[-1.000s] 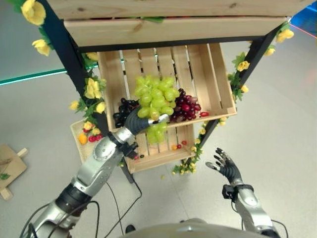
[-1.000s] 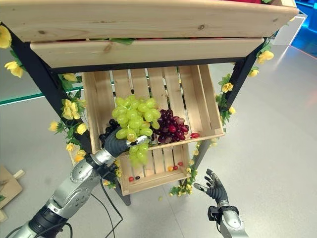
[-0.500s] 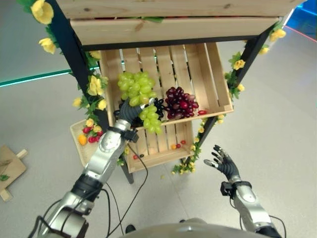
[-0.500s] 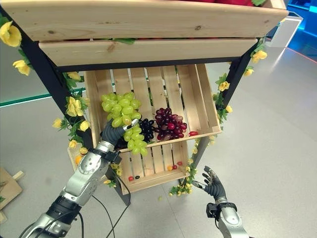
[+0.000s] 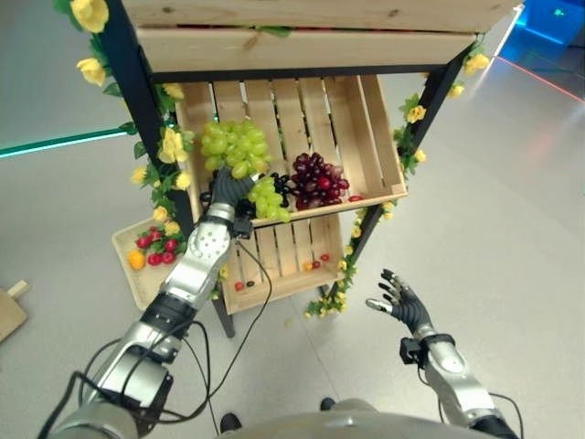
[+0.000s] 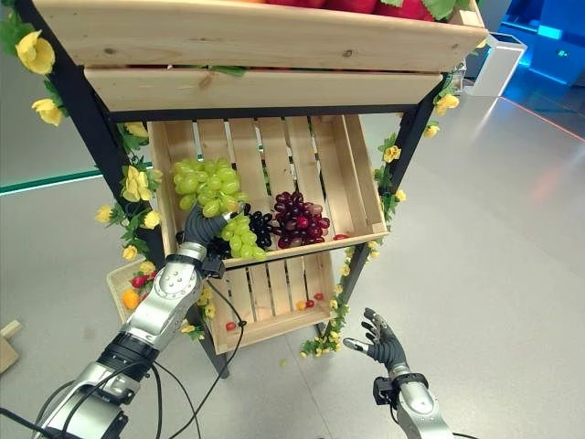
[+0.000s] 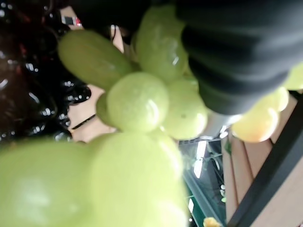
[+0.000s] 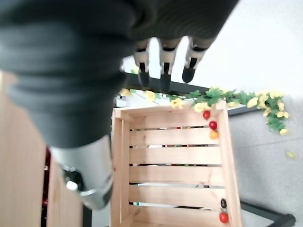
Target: Pick up the fruits from the basket on one side to the basket on the other side
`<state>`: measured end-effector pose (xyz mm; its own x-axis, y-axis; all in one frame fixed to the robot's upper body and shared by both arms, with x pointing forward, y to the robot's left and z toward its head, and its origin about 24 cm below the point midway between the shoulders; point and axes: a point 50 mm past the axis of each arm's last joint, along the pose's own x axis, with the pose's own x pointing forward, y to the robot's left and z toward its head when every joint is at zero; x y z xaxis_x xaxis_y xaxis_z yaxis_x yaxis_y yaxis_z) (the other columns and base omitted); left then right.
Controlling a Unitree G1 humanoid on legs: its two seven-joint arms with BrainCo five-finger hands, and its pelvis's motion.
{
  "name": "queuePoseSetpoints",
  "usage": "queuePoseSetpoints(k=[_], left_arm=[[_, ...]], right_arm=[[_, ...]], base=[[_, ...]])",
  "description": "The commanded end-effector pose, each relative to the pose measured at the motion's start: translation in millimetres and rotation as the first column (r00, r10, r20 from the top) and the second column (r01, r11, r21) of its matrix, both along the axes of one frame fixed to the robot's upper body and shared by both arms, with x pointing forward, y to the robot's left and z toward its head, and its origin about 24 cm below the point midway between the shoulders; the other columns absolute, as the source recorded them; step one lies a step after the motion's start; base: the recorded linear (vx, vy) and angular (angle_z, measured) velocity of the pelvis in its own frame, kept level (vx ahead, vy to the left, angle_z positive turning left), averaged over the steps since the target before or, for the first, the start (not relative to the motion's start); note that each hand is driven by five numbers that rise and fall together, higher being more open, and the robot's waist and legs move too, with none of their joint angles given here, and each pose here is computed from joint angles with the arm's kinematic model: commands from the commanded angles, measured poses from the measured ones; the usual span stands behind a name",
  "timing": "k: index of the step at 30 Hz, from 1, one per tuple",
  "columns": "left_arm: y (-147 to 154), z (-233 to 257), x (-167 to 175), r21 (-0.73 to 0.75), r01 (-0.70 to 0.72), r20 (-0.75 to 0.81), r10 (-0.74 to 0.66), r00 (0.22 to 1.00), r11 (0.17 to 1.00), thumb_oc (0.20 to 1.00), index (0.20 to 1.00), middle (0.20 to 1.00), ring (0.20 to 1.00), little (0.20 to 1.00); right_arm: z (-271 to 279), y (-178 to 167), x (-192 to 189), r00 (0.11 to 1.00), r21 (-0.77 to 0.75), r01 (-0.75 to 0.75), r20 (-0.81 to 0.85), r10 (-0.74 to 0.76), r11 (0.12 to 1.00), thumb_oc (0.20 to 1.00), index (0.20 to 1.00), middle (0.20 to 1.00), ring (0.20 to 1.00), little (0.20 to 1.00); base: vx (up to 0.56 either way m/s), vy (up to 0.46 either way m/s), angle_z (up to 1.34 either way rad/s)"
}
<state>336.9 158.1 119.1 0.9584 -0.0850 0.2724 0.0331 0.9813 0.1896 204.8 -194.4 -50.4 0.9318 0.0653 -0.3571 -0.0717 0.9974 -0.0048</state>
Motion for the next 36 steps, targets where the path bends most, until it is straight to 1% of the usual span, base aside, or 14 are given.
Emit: queuePoseSetpoints(k=[1,2,18,21,22,24,25,27,28,31,32,33,35,36], left_arm=[[-8,78,35,0.065,-0.052,0.229,0.035,0.973,0.997,0.805,0.805,0.805,0.805,0.805],[-9,77,35,0.066,-0.049,0.224,0.033,0.974,0.997,1.000,1.000,1.000,1.000,1.000],[-4,66,32,0.128,-0.074,0.198,0.048,0.979,0.989,1.000,1.000,1.000,1.000,1.000],[-4,63,34,0.177,-0.105,0.186,0.071,0.980,0.979,1.000,1.000,1.000,1.000,1.000],[-1,65,36,0.247,-0.153,0.199,0.104,0.974,0.957,1.000,1.000,1.000,1.000,1.000],[1,66,38,0.304,-0.170,0.200,0.112,0.973,0.937,1.000,1.000,1.000,1.000,1.000],[1,66,38,0.304,-0.170,0.200,0.112,0.973,0.937,1.000,1.000,1.000,1.000,1.000],[14,75,40,0.467,-0.244,0.243,0.142,0.960,0.850,1.000,1.000,1.000,1.000,1.000],[19,79,40,0.501,-0.270,0.260,0.155,0.953,0.822,1.000,1.000,1.000,1.000,1.000],[28,77,41,0.539,-0.277,0.230,0.178,0.957,0.795,1.000,1.000,1.000,1.000,1.000],[34,79,43,0.583,-0.282,0.220,0.186,0.958,0.762,1.000,1.000,1.000,1.000,1.000],[46,87,43,0.655,-0.301,0.220,0.206,0.953,0.693,1.000,1.000,1.000,1.000,1.000],[49,89,46,0.666,-0.318,0.223,0.227,0.948,0.674,1.000,1.000,1.000,1.000,1.000],[60,88,49,0.755,-0.312,0.197,0.255,0.947,0.576,1.000,1.000,1.000,1.000,1.000]], right_arm=[[29,8,23,0.985,-0.036,-0.067,0.156,0.072,0.997,1.000,1.000,1.000,1.000,1.000],[29,8,23,0.985,-0.037,-0.069,0.154,0.074,0.997,1.000,1.000,1.000,1.000,1.000],[27,4,21,0.988,-0.037,-0.048,0.145,0.053,0.998,1.000,1.000,1.000,1.000,1.000],[27,3,22,0.988,-0.041,-0.042,0.148,0.047,0.998,1.000,1.000,1.000,1.000,1.000],[28,2,21,0.988,-0.047,-0.040,0.149,0.047,0.998,1.000,1.000,1.000,1.000,1.000],[28,0,21,0.988,-0.054,-0.035,0.149,0.042,0.998,1.000,1.000,1.000,1.000,1.000],[28,0,21,0.988,-0.054,-0.035,0.149,0.042,0.998,1.000,1.000,1.000,1.000,1.000],[29,-5,21,0.988,-0.065,-0.026,0.152,0.035,0.998,1.000,1.000,1.000,1.000,1.000],[30,-6,20,0.987,-0.068,-0.024,0.157,0.035,0.997,1.000,1.000,1.000,1.000,1.000],[30,-9,19,0.987,-0.065,-0.021,0.155,0.031,0.998,1.000,1.000,1.000,1.000,1.000],[30,-10,19,0.988,-0.067,-0.023,0.149,0.033,0.997,1.000,1.000,1.000,1.000,1.000],[29,-11,15,0.990,-0.063,-0.024,0.140,0.033,0.998,1.000,1.000,1.000,1.000,1.000],[27,-10,15,0.990,-0.059,-0.032,0.133,0.040,0.998,1.000,1.000,1.000,1.000,1.000],[26,-12,13,0.991,-0.066,-0.036,0.123,0.043,0.997,1.000,1.000,1.000,1.000,1.000]], base=[[0.00,0.000,0.00],[0.00,0.000,0.00],[0.00,0.000,0.00],[0.00,0.000,0.00],[0.00,0.000,0.00],[0.00,0.000,0.00],[0.00,0.000,0.00],[0.00,-0.008,0.03],[0.00,-0.016,0.06],[-0.02,-0.009,0.13],[-0.01,-0.015,0.09],[-0.01,-0.012,0.08],[-0.01,-0.021,0.10],[-0.01,-0.024,0.18]])
